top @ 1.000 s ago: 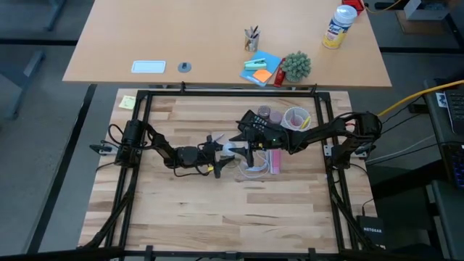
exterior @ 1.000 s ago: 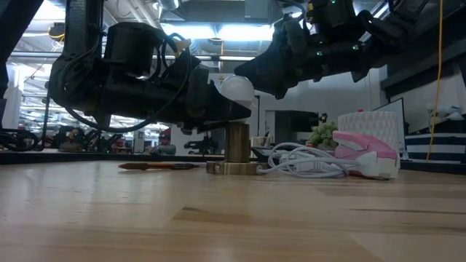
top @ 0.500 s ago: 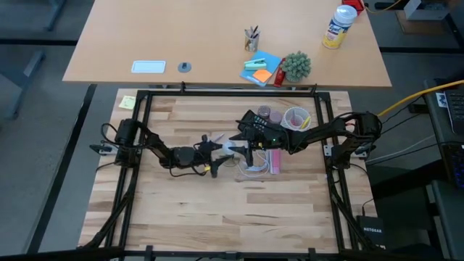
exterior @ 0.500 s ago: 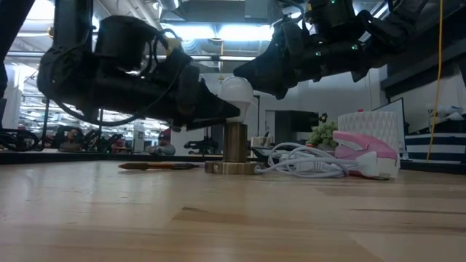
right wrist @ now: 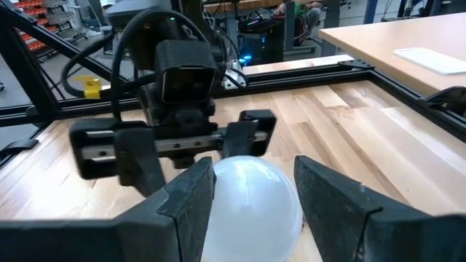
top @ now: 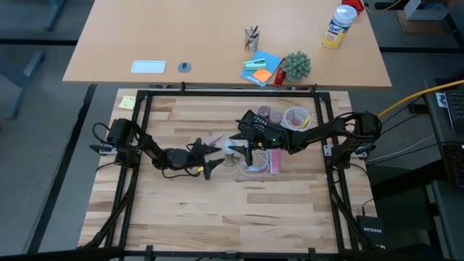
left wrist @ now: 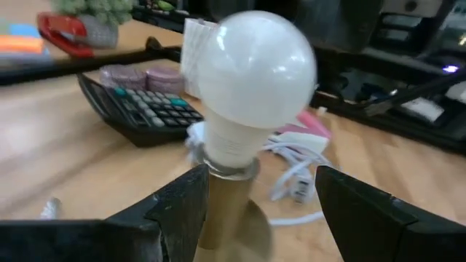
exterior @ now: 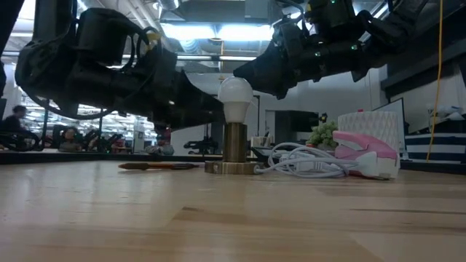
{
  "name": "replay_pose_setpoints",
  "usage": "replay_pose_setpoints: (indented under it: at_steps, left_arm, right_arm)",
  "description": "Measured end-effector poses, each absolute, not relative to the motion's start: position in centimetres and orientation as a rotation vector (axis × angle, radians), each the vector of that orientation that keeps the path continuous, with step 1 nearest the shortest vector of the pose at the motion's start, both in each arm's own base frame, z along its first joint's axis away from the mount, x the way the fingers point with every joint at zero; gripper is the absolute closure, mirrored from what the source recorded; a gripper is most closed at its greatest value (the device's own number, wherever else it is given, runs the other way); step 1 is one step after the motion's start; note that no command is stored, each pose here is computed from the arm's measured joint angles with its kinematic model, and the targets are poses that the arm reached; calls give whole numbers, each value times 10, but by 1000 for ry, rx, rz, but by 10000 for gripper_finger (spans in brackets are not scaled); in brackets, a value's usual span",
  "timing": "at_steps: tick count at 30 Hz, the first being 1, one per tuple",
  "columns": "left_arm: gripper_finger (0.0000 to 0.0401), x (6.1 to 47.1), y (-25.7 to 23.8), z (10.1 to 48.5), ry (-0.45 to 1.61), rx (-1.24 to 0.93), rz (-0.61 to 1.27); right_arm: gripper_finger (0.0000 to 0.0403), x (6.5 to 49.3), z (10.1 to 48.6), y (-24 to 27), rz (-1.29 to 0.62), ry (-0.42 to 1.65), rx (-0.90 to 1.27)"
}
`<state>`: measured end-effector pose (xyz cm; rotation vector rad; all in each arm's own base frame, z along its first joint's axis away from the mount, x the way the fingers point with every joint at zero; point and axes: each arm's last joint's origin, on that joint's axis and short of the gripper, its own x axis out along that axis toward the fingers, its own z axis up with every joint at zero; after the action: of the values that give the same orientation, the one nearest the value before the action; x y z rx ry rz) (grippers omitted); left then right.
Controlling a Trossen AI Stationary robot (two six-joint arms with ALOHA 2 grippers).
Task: Screw lightbulb
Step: Insert the lightbulb into the gold lamp
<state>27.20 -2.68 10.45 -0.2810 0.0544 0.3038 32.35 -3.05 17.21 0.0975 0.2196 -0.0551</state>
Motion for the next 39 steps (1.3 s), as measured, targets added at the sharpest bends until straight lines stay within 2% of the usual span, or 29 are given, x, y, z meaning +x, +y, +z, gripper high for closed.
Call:
replay_pose_setpoints:
  at_steps: [5,12,26,39]
  left_arm:
    - [157,271,-35,104,42,-405,277]
    - [166,271,-48,106,41,-463,227]
    - [266,304,-73,137,-81,-300,143]
    - [325,306,-67,138,-92,-277,224]
  right_arm:
    - [205,323,172,-30,-55,219,97]
    - [205,323,172,-30,-56,219,102]
    - [205,324,172,-30,-56,219,102]
    - [205,323,172,-30,-56,219,102]
